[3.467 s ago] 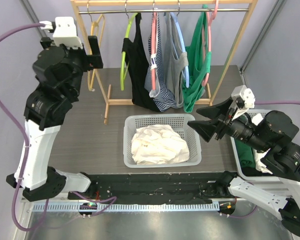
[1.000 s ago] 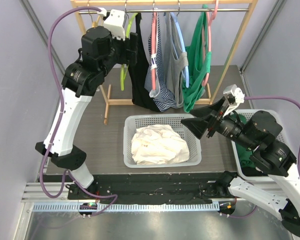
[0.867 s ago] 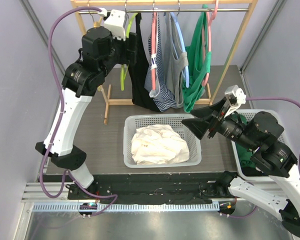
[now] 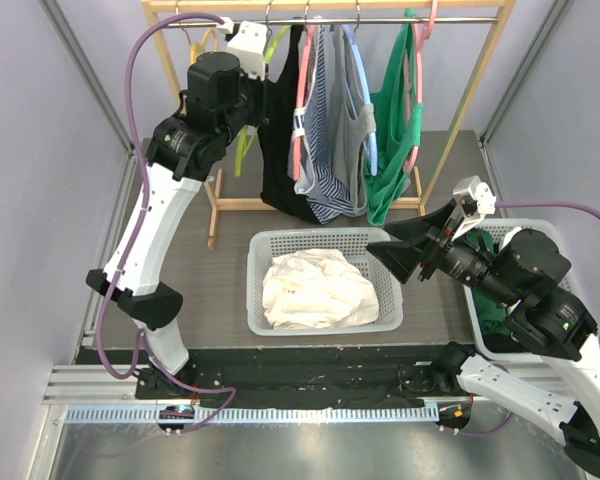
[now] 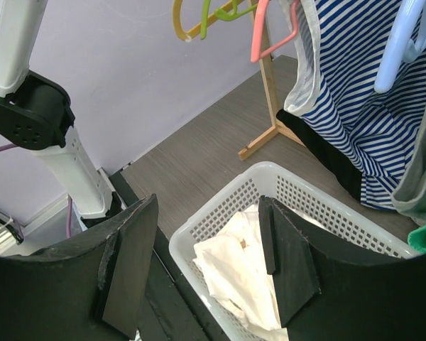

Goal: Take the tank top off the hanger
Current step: Pick up the hanger from the clothesline.

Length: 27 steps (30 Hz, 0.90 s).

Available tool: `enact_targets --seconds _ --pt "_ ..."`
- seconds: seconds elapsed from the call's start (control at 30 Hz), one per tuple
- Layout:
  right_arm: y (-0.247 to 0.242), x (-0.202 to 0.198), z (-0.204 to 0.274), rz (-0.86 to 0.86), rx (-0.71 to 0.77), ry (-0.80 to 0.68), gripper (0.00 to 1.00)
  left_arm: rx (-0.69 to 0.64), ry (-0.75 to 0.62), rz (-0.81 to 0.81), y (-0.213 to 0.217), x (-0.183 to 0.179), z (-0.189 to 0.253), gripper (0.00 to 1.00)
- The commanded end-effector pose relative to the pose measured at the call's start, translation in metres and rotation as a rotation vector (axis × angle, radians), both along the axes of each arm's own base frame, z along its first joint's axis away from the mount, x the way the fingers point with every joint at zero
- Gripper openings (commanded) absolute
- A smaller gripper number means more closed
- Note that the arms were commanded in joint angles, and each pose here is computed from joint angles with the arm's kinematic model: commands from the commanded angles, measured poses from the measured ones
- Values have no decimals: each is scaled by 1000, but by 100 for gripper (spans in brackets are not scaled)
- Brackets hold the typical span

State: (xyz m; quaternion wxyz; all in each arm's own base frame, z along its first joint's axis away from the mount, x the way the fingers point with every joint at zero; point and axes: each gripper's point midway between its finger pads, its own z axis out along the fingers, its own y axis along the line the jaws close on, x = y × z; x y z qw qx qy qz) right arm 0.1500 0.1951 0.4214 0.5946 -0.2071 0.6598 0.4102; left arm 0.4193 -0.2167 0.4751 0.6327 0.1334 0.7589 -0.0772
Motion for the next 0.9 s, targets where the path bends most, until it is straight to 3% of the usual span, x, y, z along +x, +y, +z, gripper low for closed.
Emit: enact_targets --seconds 0.0,0.2,0.4,0.87 --pt "1 2 6 1 7 -28 66 -62 -151 24 17 -15 56 0" --pt "5 3 7 12 4 -25 66 -81 -291 72 40 -31 99 0" --pt "7 2 8 23 3 -23 66 -95 -339 93 53 -45 118 0" --pt "6 -1 14 30 11 -28 66 -7 -250 12 64 -85 92 0"
